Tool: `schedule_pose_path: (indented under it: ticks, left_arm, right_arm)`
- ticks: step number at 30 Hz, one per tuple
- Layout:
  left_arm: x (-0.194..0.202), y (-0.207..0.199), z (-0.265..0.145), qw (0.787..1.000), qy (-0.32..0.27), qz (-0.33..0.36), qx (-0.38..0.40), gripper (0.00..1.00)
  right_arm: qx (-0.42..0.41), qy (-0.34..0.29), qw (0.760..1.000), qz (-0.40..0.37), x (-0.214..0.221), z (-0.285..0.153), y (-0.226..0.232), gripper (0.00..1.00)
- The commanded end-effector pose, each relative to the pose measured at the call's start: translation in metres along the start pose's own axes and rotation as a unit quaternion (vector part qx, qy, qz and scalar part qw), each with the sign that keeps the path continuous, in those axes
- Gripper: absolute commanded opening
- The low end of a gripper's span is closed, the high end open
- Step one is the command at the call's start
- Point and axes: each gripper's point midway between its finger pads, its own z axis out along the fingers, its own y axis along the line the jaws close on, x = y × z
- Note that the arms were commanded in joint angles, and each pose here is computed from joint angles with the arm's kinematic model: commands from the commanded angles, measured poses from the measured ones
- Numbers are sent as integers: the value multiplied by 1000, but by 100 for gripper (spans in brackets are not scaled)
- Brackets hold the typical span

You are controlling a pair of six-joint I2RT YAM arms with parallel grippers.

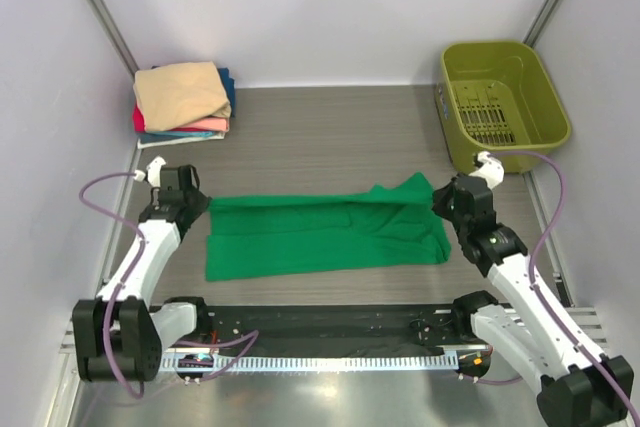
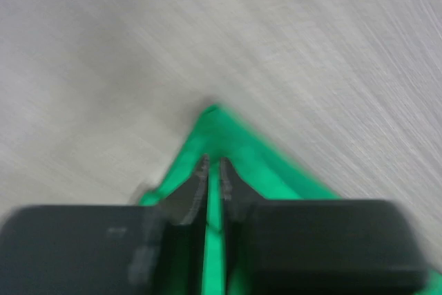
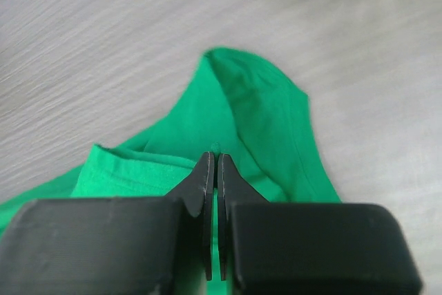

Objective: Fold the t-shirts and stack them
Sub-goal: Fold the tshirt

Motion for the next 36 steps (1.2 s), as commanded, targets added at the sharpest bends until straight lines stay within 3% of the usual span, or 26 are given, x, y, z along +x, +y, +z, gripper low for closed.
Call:
schedule_pose_path:
  ticks: [1,2,3,4,5,8,11,14,18,23,31,36]
  left_arm:
    - [2,29,-15,997,-35,-55,-45,14]
    - [4,34,-17,996,-42,-67,-48,30]
    - [4,37,-20,995,-49,-71,-49,46]
    - [6,43,-21,994,-55,-75,-53,62]
    - [-1,46,-28,992,-74,-85,-54,81]
    - [-13,40,-37,991,-98,-88,-37,91]
    - [-23,21,-38,992,-98,-79,-2,90]
    - [-13,-11,-30,997,-56,-35,51,80]
    - [8,-31,-17,998,-10,17,55,75]
    - [55,-49,-7,994,60,63,66,71]
    - [122,-39,-3,983,145,73,88,70]
    - [155,-30,4,974,193,75,90,67]
  right_arm:
    - [53,-10,996,72,16,-9,-30,2]
    - [52,-6,995,80,21,-10,-31,24]
    - [49,-9,994,99,25,-13,-34,38]
    - [55,-16,992,109,24,-15,-37,65]
    - [68,-21,991,116,25,-18,-43,71]
    - [71,-61,987,131,6,-27,-47,75]
    - [41,-74,987,133,-8,-31,-33,76]
    - [21,-43,991,124,1,-20,-19,76]
    - [-13,83,989,118,46,4,10,75]
    - [27,201,975,92,96,30,22,75]
    - [69,286,953,70,141,56,27,77]
    - [74,287,953,58,142,81,36,77]
